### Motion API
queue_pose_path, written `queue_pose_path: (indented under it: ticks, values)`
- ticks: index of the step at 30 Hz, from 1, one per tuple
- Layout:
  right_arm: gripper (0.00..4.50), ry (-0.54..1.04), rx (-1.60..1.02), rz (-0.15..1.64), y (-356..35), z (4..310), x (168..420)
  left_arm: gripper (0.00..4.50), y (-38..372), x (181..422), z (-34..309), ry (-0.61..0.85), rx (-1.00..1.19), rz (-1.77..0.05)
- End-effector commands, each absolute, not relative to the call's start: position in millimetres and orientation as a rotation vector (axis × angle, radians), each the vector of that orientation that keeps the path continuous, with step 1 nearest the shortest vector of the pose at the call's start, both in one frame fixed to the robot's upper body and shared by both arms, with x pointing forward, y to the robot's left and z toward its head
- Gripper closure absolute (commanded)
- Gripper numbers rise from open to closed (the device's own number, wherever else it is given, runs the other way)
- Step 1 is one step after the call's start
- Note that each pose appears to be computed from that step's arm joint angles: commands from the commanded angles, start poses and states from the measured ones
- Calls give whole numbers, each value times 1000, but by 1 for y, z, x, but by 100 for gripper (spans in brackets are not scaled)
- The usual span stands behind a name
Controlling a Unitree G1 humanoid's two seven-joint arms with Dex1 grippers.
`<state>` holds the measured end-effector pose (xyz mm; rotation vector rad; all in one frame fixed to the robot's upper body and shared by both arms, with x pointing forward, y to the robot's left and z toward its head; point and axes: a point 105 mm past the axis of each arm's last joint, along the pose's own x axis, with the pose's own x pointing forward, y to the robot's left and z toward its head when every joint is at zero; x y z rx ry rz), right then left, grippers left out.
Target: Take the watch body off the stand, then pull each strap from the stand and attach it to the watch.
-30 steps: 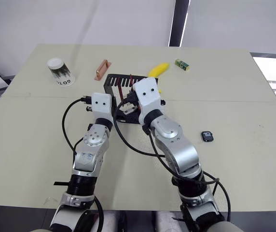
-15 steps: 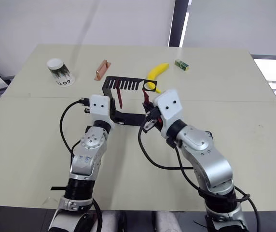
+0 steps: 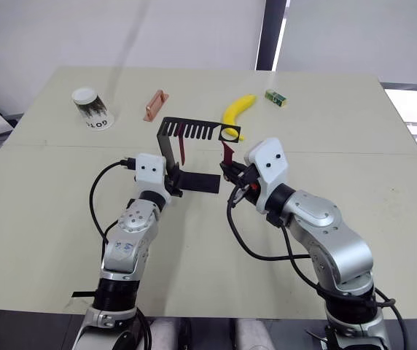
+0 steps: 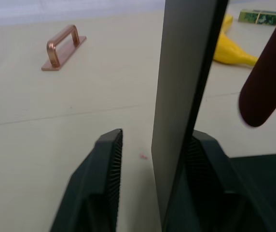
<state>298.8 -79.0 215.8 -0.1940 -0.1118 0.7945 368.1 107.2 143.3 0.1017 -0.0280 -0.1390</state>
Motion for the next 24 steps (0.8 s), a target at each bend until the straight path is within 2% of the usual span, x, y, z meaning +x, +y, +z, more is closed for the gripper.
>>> queue_pose_path:
  ticks: [1, 3, 7, 11, 13, 17, 19, 24]
  values:
    - [450, -161, -196, 846, -81, 229, 291, 71, 113, 357, 164, -93, 87, -163]
    - [450, -151, -201, 876, -85, 229, 289, 12, 121, 349, 165, -83, 76, -196]
    - [450, -119, -202, 955, -94, 226, 283, 12, 138, 317, 166, -59, 68, -352]
    - [450, -77, -172, 1029, -101, 221, 280, 12, 148, 281, 173, -61, 54, -588]
    - [450, -40, -131, 1093, -102, 220, 277, 12, 156, 266, 168, 19, -6, -735]
    - [450, 15, -13, 1205, -102, 228, 276, 12, 154, 238, 184, 92, -120, -1039]
    - [450, 48, 47, 1255, -100, 232, 277, 12, 150, 235, 197, 91, -180, -1128]
    - [450, 113, 164, 1406, -86, 238, 273, 12, 128, 253, 232, -30, -304, -1217]
